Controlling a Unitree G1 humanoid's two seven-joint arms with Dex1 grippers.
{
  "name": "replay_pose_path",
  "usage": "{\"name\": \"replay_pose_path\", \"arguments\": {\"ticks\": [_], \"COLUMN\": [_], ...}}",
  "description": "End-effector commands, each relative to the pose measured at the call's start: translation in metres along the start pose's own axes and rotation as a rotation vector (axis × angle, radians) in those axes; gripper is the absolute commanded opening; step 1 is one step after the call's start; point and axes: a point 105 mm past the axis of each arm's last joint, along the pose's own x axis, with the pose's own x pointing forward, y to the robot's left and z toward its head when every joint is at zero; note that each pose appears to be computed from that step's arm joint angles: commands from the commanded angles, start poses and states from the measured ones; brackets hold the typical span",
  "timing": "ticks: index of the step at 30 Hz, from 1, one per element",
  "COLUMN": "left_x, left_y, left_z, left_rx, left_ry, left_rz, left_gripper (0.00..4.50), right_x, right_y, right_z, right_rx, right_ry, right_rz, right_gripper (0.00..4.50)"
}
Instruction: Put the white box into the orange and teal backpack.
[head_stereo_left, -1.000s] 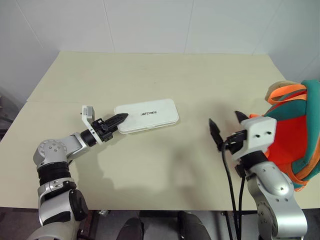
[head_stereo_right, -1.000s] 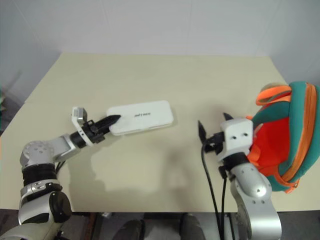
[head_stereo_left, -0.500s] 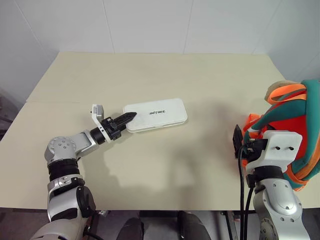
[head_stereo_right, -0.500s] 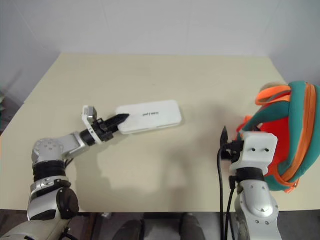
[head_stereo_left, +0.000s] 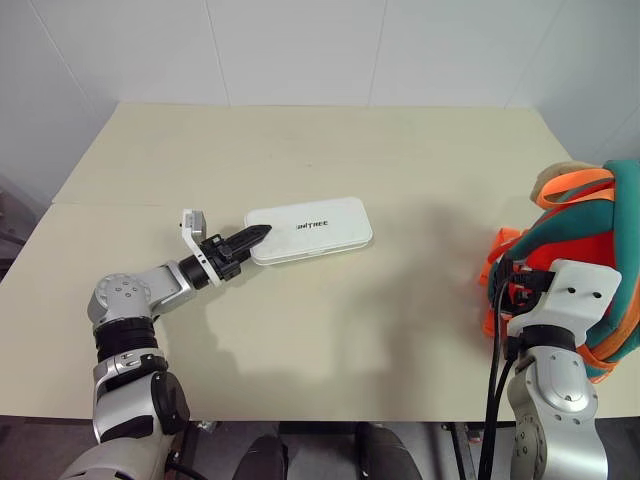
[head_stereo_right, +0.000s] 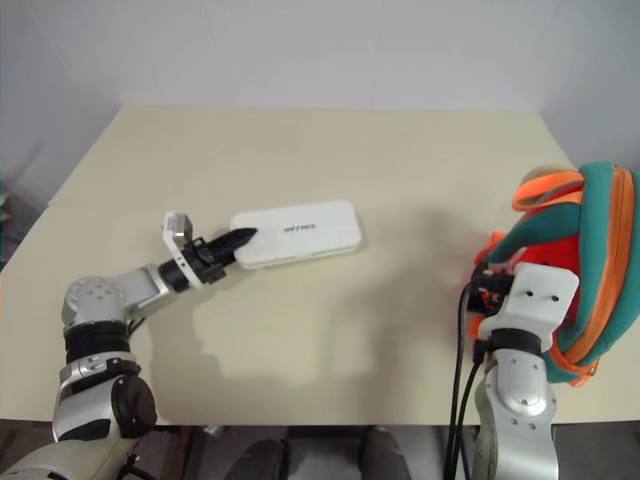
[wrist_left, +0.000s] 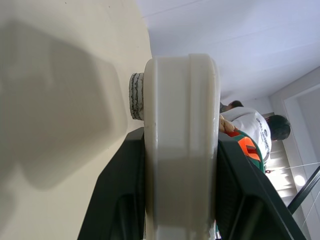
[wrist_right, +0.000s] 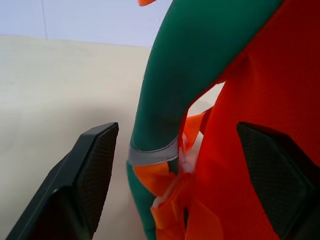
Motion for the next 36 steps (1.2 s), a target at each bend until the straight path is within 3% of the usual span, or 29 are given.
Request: {"name": "replay_pose_path", "arguments": {"ticks": [1,15,20,24,33,36], "left_x": [-0.001,-0.009,-0.013,-0.015,-0.02,-0.021], "left_y": [-0.015,-0.016,-0.016,-0.017,-0.018,-0.019], "left_z": [0.007,0.003,0.002,0.0,-0.001,0.0], "left_rx": [0.034,0.046,0.048,0.051,0.059,0.062], "left_ry": [-0.024,-0.038,-0.046,-0.05,-0.062,-0.068], "left_rz": [-0.061,-0.054,-0.048,-0.047,-0.041,-0.041], "left_gripper": [1.33,1.33,1.33,1.33,1.33,1.33], "right_x": [0.005,0.042,0.057,0.064,0.067,0.067], "right_y": [-0.004,0.005,-0.003,-0.005,0.01,0.018], "right_z": [0.011,0.012,-0.001,0.001,0.005,0.01], "right_rx": [0.013,0.03,0.005,-0.015,0.02,0.04], "right_ry": [-0.061,-0.108,-0.051,-0.061,-0.067,-0.081], "right_rz": [-0.026,-0.031,-0.095,-0.131,-0.055,-0.005], "right_gripper": [4.5,4.5,4.5,3.64,0.61,0.5]}}
